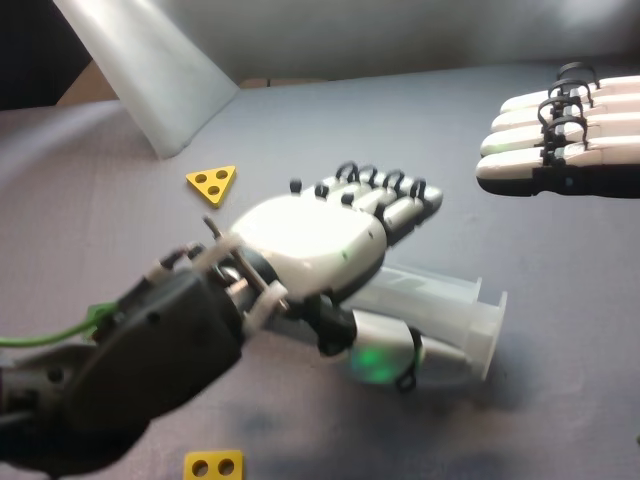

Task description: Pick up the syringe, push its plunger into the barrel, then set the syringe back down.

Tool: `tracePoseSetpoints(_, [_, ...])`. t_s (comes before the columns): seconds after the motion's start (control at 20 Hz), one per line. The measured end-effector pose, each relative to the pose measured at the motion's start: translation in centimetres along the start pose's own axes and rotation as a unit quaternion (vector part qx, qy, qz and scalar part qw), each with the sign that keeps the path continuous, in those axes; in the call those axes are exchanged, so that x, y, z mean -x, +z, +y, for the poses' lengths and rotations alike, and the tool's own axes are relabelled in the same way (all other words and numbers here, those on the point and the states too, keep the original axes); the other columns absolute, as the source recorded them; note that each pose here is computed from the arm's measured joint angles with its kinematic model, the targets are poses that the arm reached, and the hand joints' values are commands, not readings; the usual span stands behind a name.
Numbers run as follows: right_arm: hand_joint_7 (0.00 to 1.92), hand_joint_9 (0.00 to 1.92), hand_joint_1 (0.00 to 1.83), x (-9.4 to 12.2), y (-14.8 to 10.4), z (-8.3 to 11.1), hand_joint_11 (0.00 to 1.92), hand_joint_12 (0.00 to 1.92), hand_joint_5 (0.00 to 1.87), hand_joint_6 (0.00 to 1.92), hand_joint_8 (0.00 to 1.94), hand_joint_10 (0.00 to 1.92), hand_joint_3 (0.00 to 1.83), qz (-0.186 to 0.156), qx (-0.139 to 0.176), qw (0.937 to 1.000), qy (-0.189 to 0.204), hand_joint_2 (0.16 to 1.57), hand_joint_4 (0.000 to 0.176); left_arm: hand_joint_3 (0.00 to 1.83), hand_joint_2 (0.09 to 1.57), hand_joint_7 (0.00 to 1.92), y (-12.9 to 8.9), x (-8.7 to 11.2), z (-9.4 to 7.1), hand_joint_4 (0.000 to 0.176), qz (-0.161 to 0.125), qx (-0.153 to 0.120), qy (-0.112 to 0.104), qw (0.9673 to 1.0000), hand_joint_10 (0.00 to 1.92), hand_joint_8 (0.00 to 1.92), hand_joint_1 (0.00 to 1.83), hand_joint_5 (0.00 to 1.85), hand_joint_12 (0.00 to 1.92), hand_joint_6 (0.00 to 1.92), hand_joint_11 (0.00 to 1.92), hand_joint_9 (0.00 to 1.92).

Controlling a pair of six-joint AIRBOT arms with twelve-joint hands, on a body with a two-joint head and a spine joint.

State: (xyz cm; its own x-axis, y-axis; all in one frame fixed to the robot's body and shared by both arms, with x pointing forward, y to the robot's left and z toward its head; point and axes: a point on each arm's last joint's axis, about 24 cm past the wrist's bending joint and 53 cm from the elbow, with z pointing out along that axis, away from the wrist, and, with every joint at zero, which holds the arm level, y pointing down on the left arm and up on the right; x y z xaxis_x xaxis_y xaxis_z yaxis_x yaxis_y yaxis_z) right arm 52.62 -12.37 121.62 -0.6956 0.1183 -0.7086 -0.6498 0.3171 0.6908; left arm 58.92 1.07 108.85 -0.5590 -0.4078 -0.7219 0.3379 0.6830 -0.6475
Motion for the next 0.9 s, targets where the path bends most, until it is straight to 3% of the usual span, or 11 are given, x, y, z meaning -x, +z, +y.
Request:
tracePoseSetpoints(0.15, [0.09,0.06,0.0,0.0,0.0,0.0,0.05,0.05,0.07,0.01,0.0,0.01,0.0,0.0,0.0,1.0,-0.001,1.39,0.0,0.0,0.98,0.1,-0.4,2.5,-0.9,0.0,-0.002,-0.01,0.028,0.9996,0.01,0.01,0.28,0.13,0.26,0.01,0.0,0.09])
tracePoseSetpoints(0.2, [0.26,0.23,0.0,0.0,0.0,0.0,0.01,0.5,0.2,0.02,0.01,0.01,0.0,0.0,0.0,1.0,-0.002,1.4,0.0,0.0,1.0,0.27,-0.7,3.1,-1.3,0.0,0.001,-0.017,0.036,0.9992,0.02,0.02,0.38,0.29,0.51,0.02,0.03,0.25])
tracePoseSetpoints(0.3, [0.58,0.49,0.0,0.1,0.0,0.0,0.0,1.14,0.51,0.12,0.12,0.12,0.0,-0.002,0.001,1.0,0.0,1.42,0.0,0.0,1.08,0.64,-1.4,4.1,-1.8,0.0,0.008,-0.023,0.05,0.9984,0.12,0.08,0.46,0.57,0.9,0.04,0.19,0.62])
tracePoseSetpoints(0.35, [0.55,0.45,0.0,0.1,0.0,0.0,0.01,1.38,0.54,0.48,0.66,0.69,0.0,-0.002,0.001,1.0,-0.002,1.46,0.0,0.01,1.18,0.55,-1.8,4.5,-2.0,0.0,0.013,-0.028,0.06,0.9977,0.83,0.66,0.42,0.6,1.21,0.28,0.26,0.49])
tracePoseSetpoints(0.4, [0.53,0.43,0.0,0.0,0.0,0.1,0.07,1.53,0.51,0.87,1.08,1.11,0.0,0.0,0.002,1.0,-0.003,1.47,0.0,0.01,1.23,0.4,-2.3,5.3,-2.3,0.0,0.02,-0.033,0.069,0.9969,1.37,1.29,0.4,0.4,1.52,1.04,0.23,0.38])
tracePoseSetpoints(0.45, [0.61,0.52,0.0,-0.1,0.0,0.2,0.23,1.72,0.55,1.21,1.41,1.48,0.0,0.003,0.005,1.0,-0.005,1.48,0.0,0.01,1.32,0.43,-2.6,5.9,-2.6,0.0,0.024,-0.038,0.079,0.9959,1.79,1.72,0.36,0.46,1.82,1.46,0.31,0.4])
tracePoseSetpoints(0.5, [0.63,0.6,0.12,-0.4,0.0,0.6,0.42,1.88,0.56,1.63,1.76,1.82,0.0,0.008,0.012,0.9999,-0.007,1.48,0.0,0.02,1.39,0.53,-3.0,6.8,-3.1,0.0,0.024,-0.044,0.092,0.9945,1.89,1.88,0.34,0.59,1.9,1.69,0.48,0.54])
tracePoseSetpoints(0.55, [0.64,0.68,0.16,-0.6,0.0,0.8,0.6,1.91,0.56,1.86,1.9,1.9,0.0,0.012,0.018,0.9997,-0.009,1.49,0.0,0.01,1.42,0.59,-3.3,7.4,-3.5,0.0,0.024,-0.049,0.1,0.9935,1.92,1.91,0.33,0.64,1.92,1.8,0.55,0.6])
tracePoseSetpoints(0.7, [0.8,0.85,0.12,-0.8,0.0,1.1,0.88,1.92,0.78,1.92,1.94,1.92,0.0,0.016,0.023,0.9995,-0.012,1.52,0.0,0.02,1.56,0.83,-4.1,9.2,-4.2,0.0,0.025,-0.056,0.117,0.9912,1.92,1.92,0.15,0.79,1.92,1.92,0.82,0.81])
tracePoseSetpoints(0.8, [1.0,1.02,0.05,-0.9,0.0,1.0,1.11,1.92,0.96,1.92,1.94,1.92,0.02,0.018,0.022,0.9995,-0.014,1.56,0.0,0.01,1.57,0.92,-4.5,9.9,-5.0,0.0,0.034,-0.066,0.133,0.9884,1.92,1.92,0.25,0.87,1.92,1.92,0.88,0.88])
tracePoseSetpoints(0.9, [1.11,1.1,0.23,-1.1,0.0,1.0,1.17,1.92,1.06,1.92,1.94,1.92,0.03,0.022,0.023,0.9994,-0.017,1.57,0.0,0.01,1.57,1.03,-5.0,10.5,-5.9,0.0,0.036,-0.075,0.144,0.9861,1.92,1.92,0.33,0.92,1.92,1.92,0.92,0.96])
